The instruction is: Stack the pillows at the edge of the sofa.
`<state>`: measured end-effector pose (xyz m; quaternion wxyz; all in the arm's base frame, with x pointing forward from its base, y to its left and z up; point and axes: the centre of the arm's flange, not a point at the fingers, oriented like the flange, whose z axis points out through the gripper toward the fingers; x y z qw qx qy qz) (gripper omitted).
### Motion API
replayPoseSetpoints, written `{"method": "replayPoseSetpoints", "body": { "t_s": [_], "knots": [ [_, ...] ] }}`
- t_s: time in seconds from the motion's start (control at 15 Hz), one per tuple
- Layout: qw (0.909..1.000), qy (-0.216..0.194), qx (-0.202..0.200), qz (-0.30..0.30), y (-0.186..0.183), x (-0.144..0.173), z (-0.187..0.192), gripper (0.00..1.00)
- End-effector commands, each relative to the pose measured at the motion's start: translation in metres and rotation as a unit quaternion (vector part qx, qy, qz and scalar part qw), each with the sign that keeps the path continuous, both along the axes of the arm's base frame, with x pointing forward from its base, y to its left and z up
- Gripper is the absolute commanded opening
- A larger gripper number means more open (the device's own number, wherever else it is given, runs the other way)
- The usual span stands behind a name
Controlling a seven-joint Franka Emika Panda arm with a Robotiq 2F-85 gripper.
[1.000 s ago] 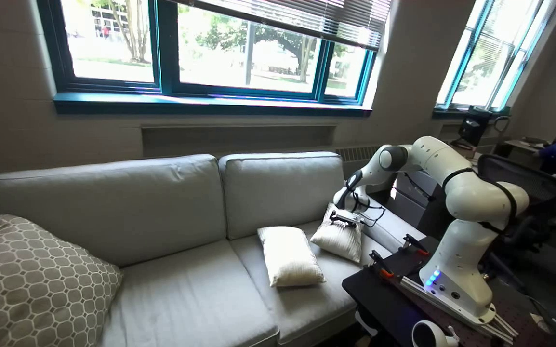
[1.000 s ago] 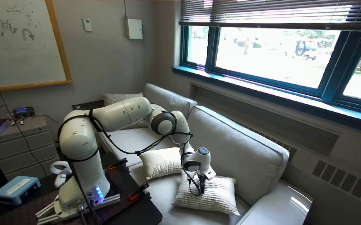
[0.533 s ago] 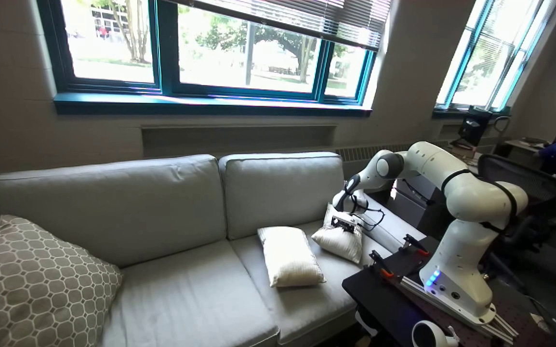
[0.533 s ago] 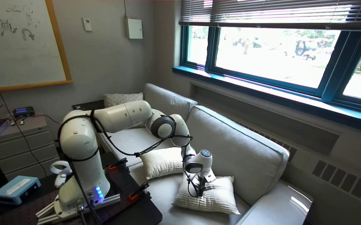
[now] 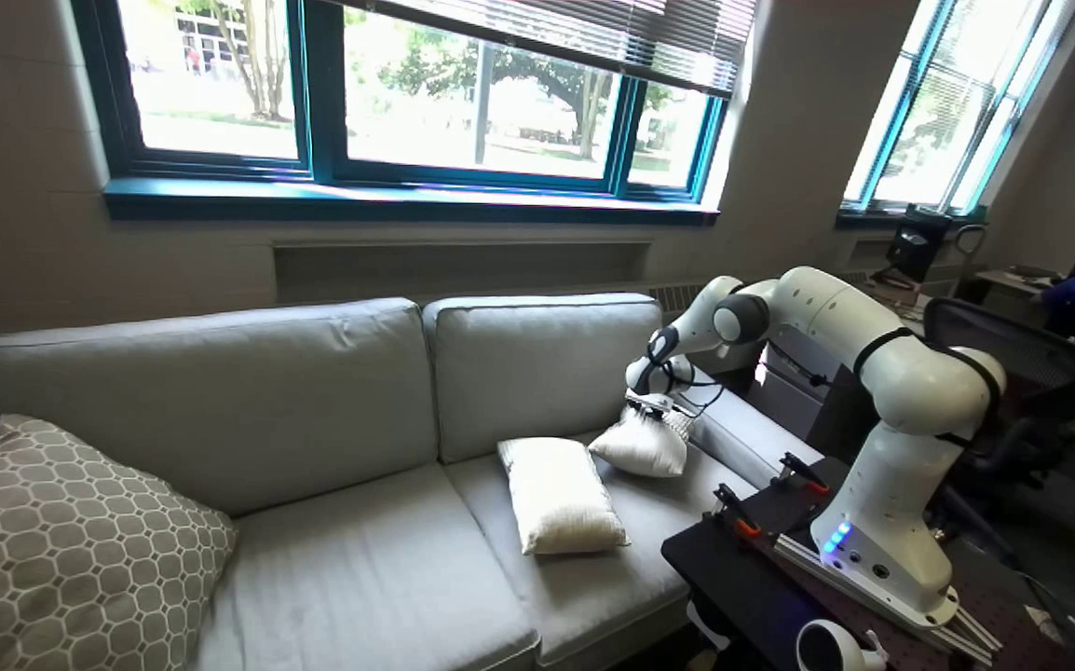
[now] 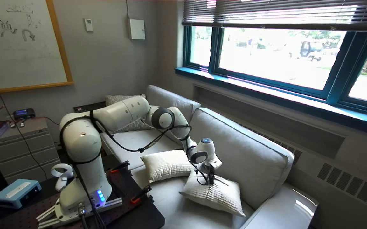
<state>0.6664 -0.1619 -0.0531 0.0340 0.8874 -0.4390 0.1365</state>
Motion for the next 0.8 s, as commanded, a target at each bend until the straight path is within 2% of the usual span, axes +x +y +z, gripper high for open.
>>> {"method": "replayPoseSetpoints", "body": {
  "t_s": [0.0, 0.13, 0.4, 0.53, 0.73],
  "knots": [
    [0.9954, -0.057, -0.076, 0.012, 0.016, -0.008, 0.087, 0.04],
    [0.9879, -0.101, -0.117, 0.016, 0.017, -0.015, 0.122, 0.04],
    [0.9684, -0.179, -0.173, 0.009, 0.012, -0.04, 0.188, 0.04],
    [0.9574, -0.213, -0.194, -0.022, 0.011, -0.058, 0.217, 0.04],
    [0.946, -0.226, -0.211, -0.097, 0.009, -0.095, 0.256, 0.04]
  ]
}}
